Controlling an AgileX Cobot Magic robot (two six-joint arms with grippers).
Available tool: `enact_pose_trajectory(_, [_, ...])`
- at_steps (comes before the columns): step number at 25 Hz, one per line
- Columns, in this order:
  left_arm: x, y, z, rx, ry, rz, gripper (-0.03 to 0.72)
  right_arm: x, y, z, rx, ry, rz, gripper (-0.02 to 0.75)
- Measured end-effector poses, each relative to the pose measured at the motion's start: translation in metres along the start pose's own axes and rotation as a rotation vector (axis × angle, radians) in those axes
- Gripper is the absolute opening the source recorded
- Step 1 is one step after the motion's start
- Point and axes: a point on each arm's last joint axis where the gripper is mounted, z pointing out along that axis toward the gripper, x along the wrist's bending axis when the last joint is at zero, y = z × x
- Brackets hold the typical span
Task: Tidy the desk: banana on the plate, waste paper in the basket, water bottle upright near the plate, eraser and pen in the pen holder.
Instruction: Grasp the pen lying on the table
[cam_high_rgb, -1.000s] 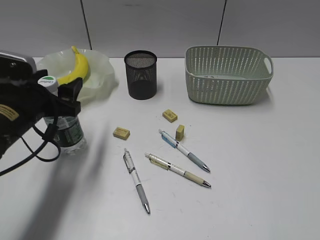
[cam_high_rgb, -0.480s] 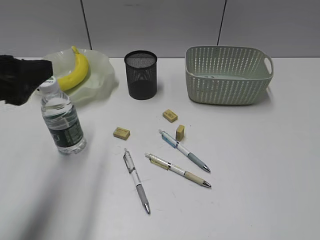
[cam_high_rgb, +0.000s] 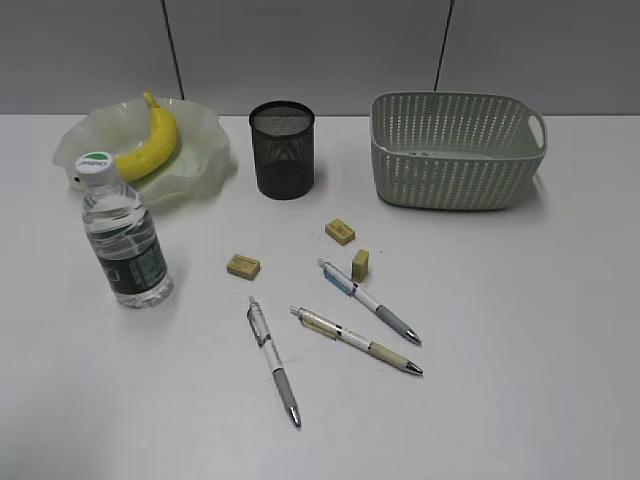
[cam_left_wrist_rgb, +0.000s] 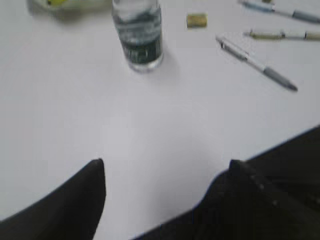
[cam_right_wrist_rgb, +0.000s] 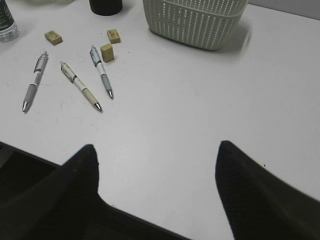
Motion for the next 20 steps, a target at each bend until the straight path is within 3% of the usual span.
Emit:
enact_pose_trajectory(3, [-0.004, -0.018, -0.013, 0.056, -0.011, 0.007, 0.542, 0.000, 0.000, 0.000, 0.000, 0.000, 0.000, 0.573])
enact_pose_trajectory(6, [-0.007, -0.032, -0.026, 0.034, -0.008, 0.014, 0.519, 0.000, 0.000, 0.000, 0.001, 0.000, 0.000, 0.573])
enact_pose_trajectory(20, [-0.012, -0.078, -0.063, -0.285, 0.070, -0.002, 0.470, 0.006, 0.001, 0.000, -0.006, 0.065, 0.039, 0.573])
